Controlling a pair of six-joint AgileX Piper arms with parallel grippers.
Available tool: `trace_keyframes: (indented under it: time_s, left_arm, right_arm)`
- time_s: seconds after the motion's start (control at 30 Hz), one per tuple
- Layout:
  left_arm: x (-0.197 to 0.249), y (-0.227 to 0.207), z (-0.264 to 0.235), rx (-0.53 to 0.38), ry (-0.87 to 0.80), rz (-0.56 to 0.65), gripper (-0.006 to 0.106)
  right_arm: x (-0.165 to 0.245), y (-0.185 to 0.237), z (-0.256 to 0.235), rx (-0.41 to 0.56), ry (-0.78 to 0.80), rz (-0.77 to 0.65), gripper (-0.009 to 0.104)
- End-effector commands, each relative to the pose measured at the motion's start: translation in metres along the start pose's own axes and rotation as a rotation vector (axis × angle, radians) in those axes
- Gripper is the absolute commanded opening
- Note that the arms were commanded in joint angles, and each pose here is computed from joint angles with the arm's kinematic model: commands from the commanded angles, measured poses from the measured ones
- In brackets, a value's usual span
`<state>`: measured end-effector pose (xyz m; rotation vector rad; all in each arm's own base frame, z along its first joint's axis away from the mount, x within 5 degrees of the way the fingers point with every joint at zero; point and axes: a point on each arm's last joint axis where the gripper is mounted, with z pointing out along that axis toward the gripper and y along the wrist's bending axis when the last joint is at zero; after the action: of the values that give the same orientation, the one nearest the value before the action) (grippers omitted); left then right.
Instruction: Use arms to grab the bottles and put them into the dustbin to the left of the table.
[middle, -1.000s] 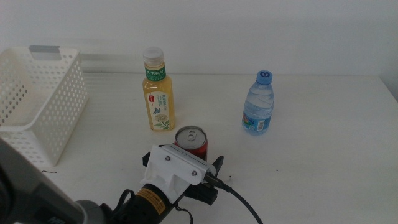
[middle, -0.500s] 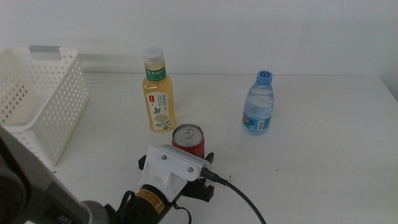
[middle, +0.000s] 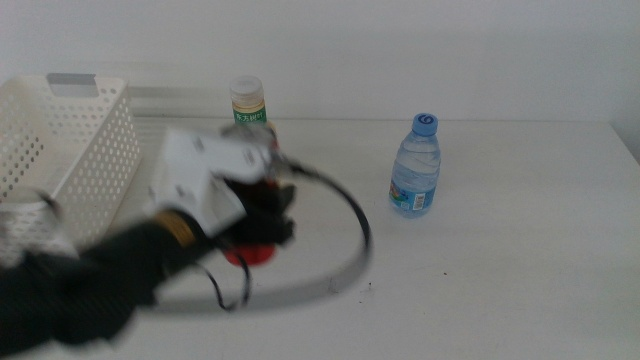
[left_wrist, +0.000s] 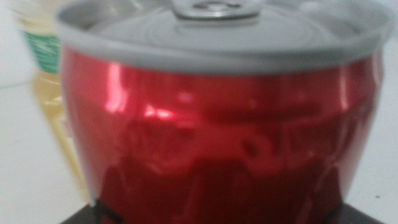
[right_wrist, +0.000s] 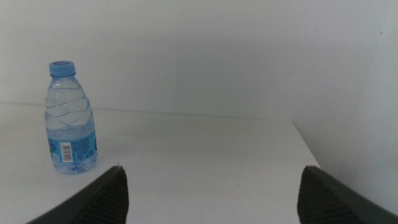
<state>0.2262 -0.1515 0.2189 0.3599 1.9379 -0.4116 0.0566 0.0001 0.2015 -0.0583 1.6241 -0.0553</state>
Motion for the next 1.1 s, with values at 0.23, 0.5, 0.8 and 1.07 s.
trace_keyframes:
  time_s: [0.23, 0.5, 0.8, 1.07]
  left_arm:
    - [-0.099, 0.064, -0.022, -0.118, 0.196, 0.025, -0.002]
    - [-0.168, 0.168, -0.054, -0.304, 0.385, -0.002, -0.002]
    - [-0.176, 0.265, -0.032, -0.334, 0.570, -0.135, -0.002]
    - [-0.131, 0.305, 0.017, -0.360, 0.674, -0.156, -0.002]
  right_arm:
    - [0.000, -0.001, 0.000, 0.011, -0.009, -0.009, 0.081]
    - [0.000, -0.001, 0.000, 0.011, -0.009, -0.009, 0.081]
    - [0.000, -0.001, 0.000, 0.011, -0.009, -0.009, 0.081]
    - [0.000, -0.001, 0.000, 0.011, -0.009, -0.009, 0.081]
